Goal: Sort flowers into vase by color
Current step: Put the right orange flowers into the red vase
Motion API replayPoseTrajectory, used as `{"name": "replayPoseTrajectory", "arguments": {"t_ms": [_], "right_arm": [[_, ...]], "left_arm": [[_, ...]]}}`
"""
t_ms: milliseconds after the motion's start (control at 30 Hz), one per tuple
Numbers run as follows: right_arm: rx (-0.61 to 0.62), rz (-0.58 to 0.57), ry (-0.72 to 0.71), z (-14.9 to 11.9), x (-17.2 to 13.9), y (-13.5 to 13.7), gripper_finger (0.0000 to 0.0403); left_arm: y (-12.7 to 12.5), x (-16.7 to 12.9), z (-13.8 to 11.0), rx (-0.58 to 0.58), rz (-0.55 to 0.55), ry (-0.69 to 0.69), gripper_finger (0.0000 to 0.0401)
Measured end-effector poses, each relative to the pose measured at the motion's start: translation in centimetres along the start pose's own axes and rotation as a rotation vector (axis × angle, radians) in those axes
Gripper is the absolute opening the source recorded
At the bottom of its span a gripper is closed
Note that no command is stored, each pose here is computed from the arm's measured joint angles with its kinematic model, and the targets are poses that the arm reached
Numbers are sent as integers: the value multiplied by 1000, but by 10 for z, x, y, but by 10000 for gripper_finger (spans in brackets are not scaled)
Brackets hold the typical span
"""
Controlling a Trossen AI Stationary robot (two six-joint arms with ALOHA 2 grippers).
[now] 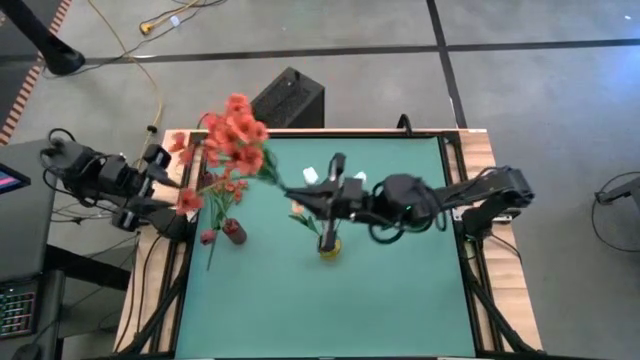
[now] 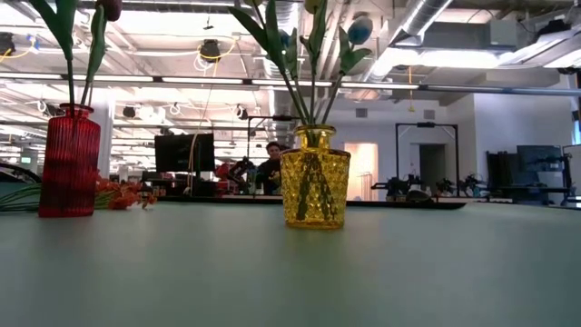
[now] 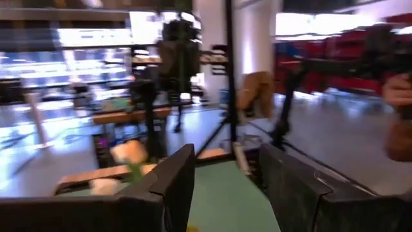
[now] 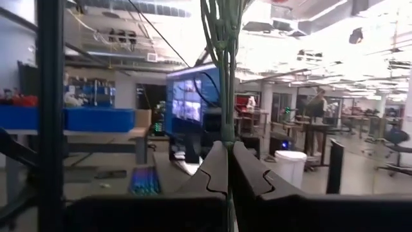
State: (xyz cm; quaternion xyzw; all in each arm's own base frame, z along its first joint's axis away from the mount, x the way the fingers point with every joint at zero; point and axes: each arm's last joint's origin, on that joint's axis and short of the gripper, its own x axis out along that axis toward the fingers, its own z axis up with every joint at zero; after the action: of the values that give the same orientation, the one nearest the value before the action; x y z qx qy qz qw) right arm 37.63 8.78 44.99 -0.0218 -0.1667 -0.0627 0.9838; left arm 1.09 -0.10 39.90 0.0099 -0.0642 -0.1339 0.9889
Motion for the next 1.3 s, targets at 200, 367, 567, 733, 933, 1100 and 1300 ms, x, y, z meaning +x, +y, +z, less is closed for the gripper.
{"name": "replayPoseTrajectory", "arguments": {"t_ms": [200, 367, 567, 733, 933, 1100, 1300], "right_arm": [[30, 30, -13, -20, 38, 36, 25], [41, 44, -18, -47, 65, 60, 25], [32, 39, 5, -83, 86, 73, 25], [56, 47, 6, -99, 91, 83, 25], [55, 68, 14, -101, 87, 94, 25], [42, 97, 19, -100, 82, 106, 25], [47, 105, 57, -114, 79, 110, 25]], "left_arm": [[-4, 0, 2, 1, -153, -25, 165], [-8, 10, 2, 24, -226, -29, 165], [-16, 40, -10, 25, -380, -6, 164], [-21, 62, -23, 32, -454, -24, 153], [-29, 78, -28, 4, -560, -21, 137], [-38, 94, -33, -5, -557, 13, 137], [-55, 114, -42, 57, -514, 67, 157]]}}
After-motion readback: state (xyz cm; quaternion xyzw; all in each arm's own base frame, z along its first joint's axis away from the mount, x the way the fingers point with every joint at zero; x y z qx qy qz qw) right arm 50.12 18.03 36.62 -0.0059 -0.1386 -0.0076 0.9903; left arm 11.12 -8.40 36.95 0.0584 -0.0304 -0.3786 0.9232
